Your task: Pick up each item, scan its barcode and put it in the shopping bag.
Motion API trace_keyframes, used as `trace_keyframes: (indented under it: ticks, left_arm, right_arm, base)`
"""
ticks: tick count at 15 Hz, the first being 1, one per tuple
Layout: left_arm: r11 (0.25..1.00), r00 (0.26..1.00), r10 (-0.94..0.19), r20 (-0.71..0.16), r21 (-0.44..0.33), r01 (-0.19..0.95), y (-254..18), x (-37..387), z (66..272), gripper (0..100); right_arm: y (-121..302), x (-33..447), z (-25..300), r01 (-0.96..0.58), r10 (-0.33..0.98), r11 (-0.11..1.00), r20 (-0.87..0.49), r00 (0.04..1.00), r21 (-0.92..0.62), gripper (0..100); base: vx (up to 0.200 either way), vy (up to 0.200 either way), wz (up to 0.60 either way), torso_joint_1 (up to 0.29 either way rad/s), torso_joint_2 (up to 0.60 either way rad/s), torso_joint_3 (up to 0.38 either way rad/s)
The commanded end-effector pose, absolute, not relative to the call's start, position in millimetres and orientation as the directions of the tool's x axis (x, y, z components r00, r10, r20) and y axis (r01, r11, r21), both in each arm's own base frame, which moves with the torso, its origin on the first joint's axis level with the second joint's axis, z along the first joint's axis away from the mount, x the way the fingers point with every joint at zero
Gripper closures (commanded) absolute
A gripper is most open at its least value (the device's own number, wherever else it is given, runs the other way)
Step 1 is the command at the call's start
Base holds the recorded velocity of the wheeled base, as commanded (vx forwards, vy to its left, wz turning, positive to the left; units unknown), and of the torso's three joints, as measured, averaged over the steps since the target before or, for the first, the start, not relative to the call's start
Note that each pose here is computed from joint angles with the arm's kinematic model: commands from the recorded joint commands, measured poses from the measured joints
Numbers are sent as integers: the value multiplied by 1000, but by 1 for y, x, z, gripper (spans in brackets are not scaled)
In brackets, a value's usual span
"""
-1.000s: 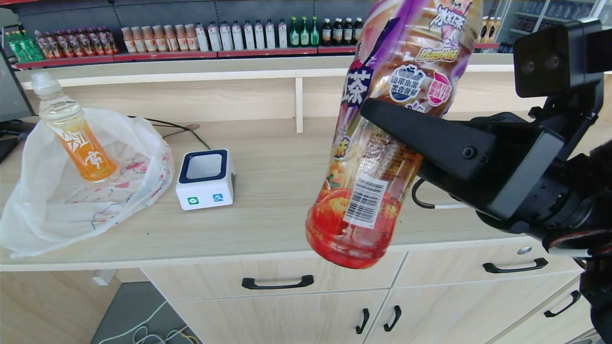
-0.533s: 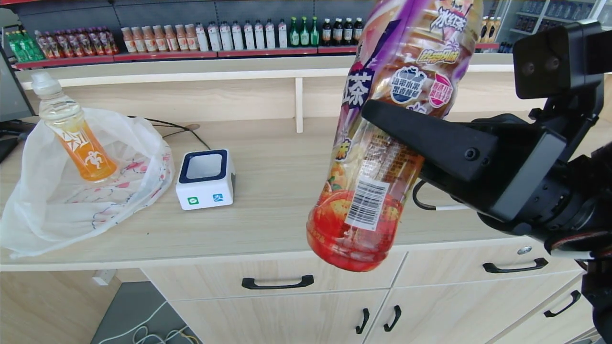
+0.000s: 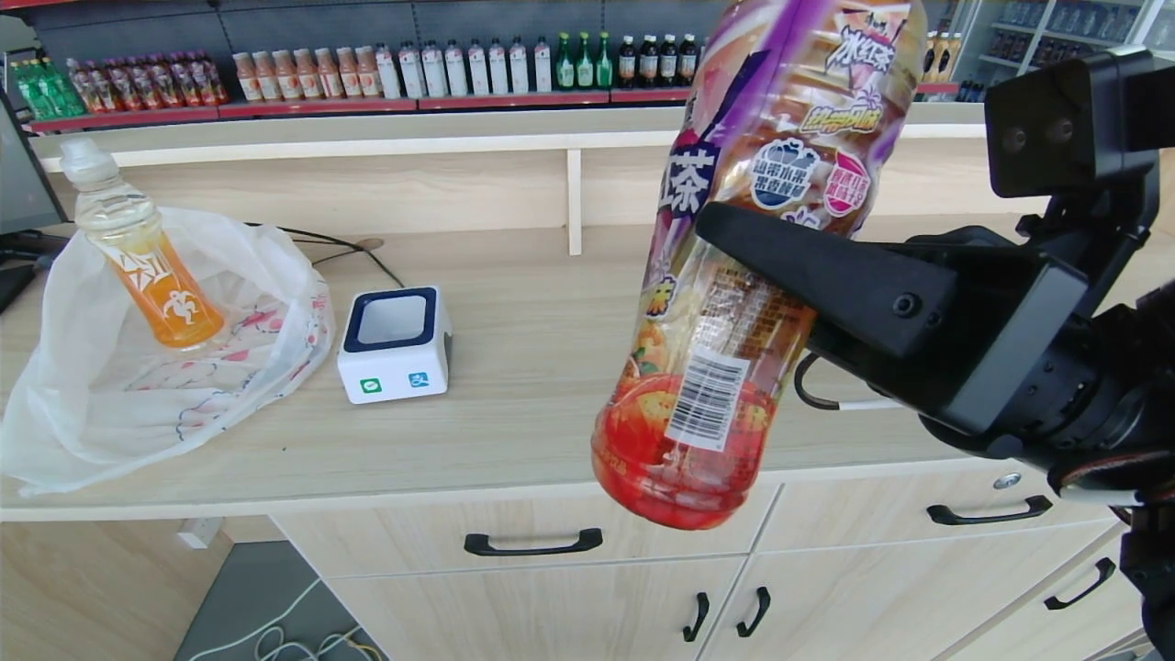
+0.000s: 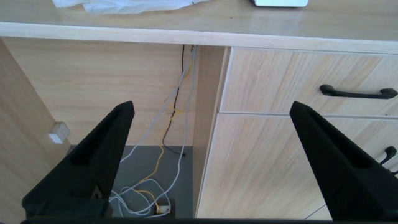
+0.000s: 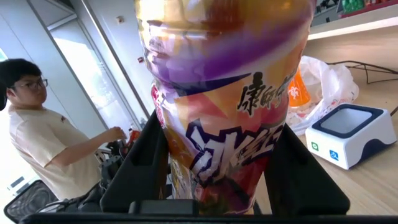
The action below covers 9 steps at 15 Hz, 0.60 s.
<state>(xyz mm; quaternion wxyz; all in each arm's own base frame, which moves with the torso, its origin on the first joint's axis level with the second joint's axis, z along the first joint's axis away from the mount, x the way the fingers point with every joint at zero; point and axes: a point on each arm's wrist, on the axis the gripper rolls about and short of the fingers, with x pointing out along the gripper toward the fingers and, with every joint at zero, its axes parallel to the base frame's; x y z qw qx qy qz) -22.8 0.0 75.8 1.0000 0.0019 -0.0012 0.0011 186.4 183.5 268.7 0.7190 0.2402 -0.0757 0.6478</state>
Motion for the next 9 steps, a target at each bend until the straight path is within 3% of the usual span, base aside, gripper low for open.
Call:
trace_keyframes:
  ticks: [1, 9]
  left_arm:
    - [1000, 1000, 3, 3, 3, -3, 0, -23, 76, 0]
    - [1000, 1000, 2, 3, 5, -2, 0, -23, 76, 0]
  right_arm:
    - [183, 185, 268, -968, 896, 44, 419, 149, 249, 100]
    - [180, 182, 269, -970, 895, 49, 421, 149, 239, 100]
  base:
    - [0, 0, 0, 0, 0, 0]
    - [0, 0, 0, 0, 0, 0]
